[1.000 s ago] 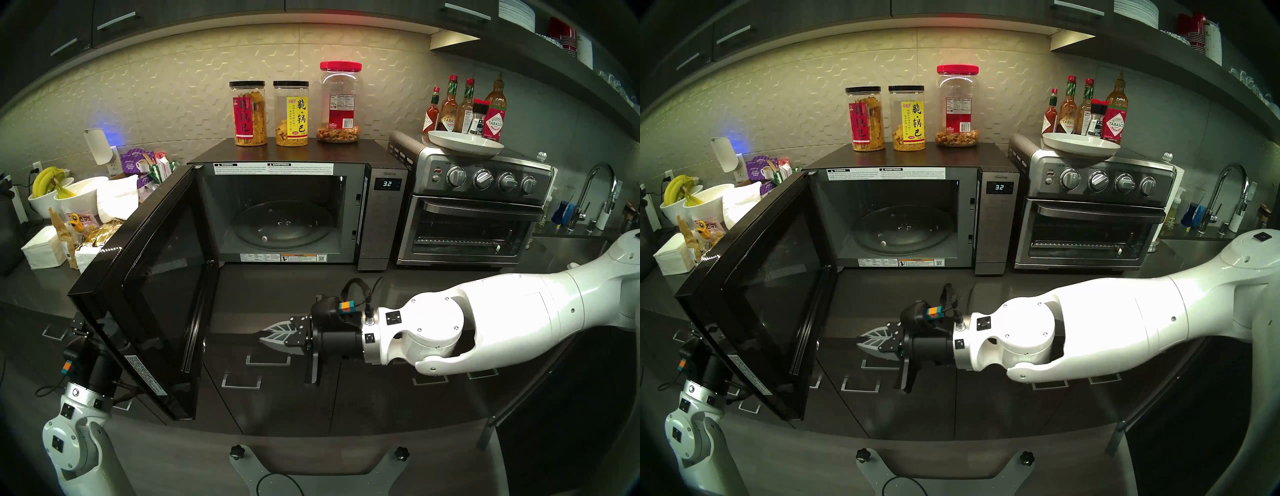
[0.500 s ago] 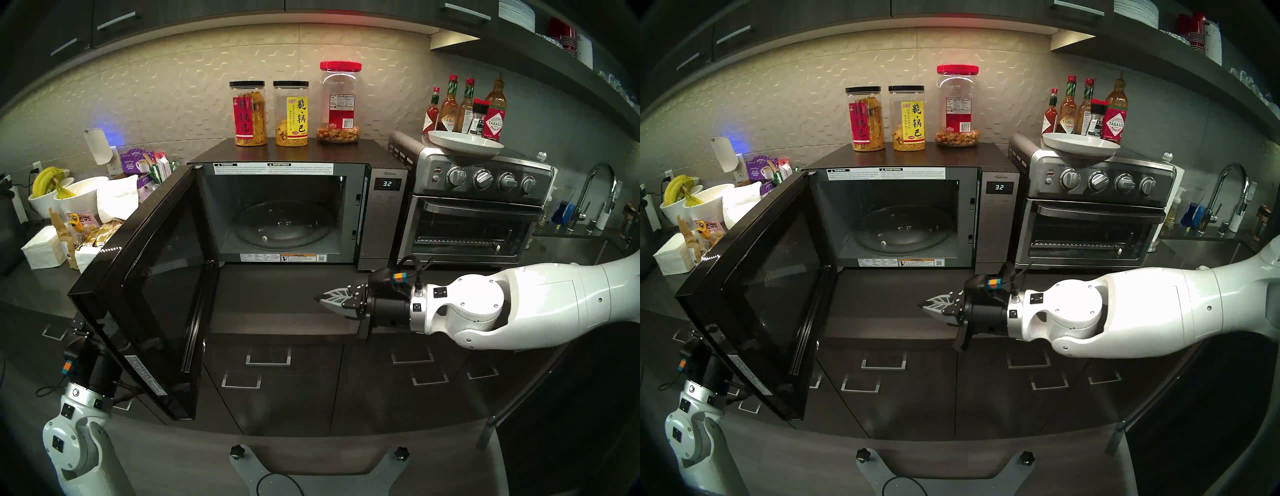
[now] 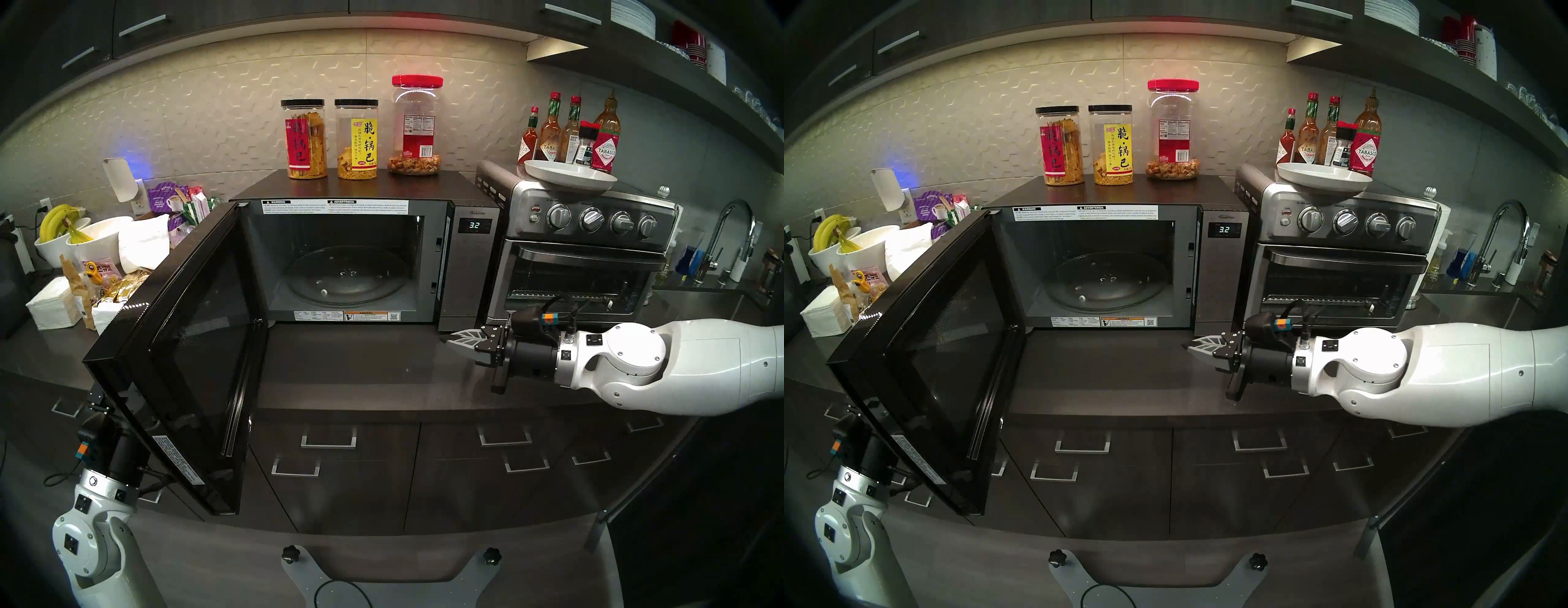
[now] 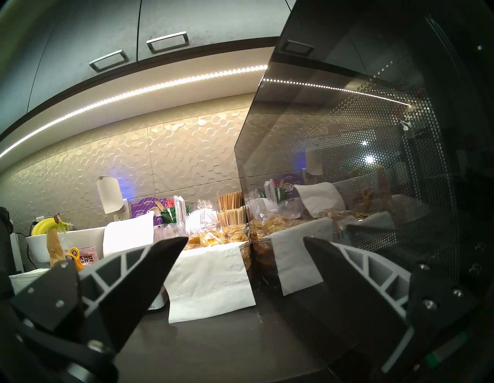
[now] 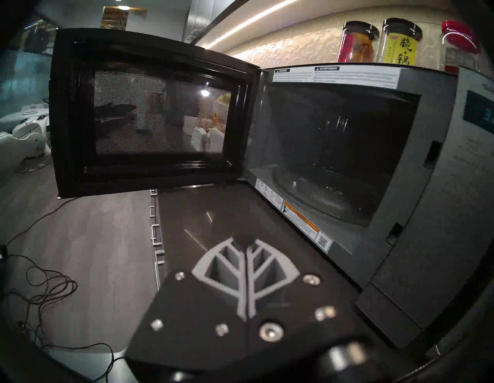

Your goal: Open the microwave, put the plate inside, and close the door

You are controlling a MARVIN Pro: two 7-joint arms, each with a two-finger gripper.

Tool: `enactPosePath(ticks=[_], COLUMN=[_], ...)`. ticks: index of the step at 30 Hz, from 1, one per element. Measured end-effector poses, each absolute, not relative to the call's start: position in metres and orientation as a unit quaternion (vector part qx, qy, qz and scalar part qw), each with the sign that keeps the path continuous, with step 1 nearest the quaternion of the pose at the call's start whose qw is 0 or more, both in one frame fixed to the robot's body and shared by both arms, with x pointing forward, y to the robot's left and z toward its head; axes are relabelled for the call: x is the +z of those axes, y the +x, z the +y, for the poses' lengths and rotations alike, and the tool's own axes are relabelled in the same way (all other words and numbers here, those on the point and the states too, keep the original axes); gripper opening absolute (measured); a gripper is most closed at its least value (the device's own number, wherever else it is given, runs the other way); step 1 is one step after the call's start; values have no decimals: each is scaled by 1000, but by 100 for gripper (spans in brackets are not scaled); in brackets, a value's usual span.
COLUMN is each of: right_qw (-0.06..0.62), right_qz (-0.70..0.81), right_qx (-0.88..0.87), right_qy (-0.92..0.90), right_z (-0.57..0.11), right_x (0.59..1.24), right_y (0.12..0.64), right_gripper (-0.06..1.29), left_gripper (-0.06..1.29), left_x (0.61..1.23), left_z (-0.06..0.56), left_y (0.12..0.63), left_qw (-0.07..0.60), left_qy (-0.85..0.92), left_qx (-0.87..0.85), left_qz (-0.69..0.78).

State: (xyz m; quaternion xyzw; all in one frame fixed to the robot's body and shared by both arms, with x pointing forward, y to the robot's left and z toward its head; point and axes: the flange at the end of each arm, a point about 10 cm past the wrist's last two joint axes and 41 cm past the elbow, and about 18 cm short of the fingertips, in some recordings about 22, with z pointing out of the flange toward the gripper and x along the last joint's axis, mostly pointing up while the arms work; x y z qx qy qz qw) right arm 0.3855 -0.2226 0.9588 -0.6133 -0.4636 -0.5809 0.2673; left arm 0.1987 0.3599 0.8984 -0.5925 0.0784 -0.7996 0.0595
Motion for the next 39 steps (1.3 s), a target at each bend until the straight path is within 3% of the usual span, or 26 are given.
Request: enactPosePath(ticks=[1, 2, 3, 4, 25, 39], right_qw=[265, 263, 262, 261, 281, 263], right_qz=[-461, -459, -458, -456, -454, -443], right_qx=[-584, -585, -587, -588, -580, -622], right_qy=[-614, -614, -615, -615, -615, -590], right_z=[-232, -236, -241, -246, -319, -357], right_x=[961, 961, 962, 963, 964, 1014], right_y=[386, 387, 387, 387, 365, 383], right_gripper=[52, 66, 105, 123, 123, 123], left_gripper=[125, 125, 125, 125, 125, 125], left_x=[898, 898, 898, 898, 898, 898], left_z=[360, 360, 360, 360, 360, 360], left_y=[199, 199, 199, 199, 199, 199], left_qw=[59, 59, 59, 59, 59, 59], left_qy=[-593, -593, -593, -593, -593, -592], left_qx=[-800, -800, -800, -799, -800, -800], left_qz=[78, 78, 78, 78, 78, 78])
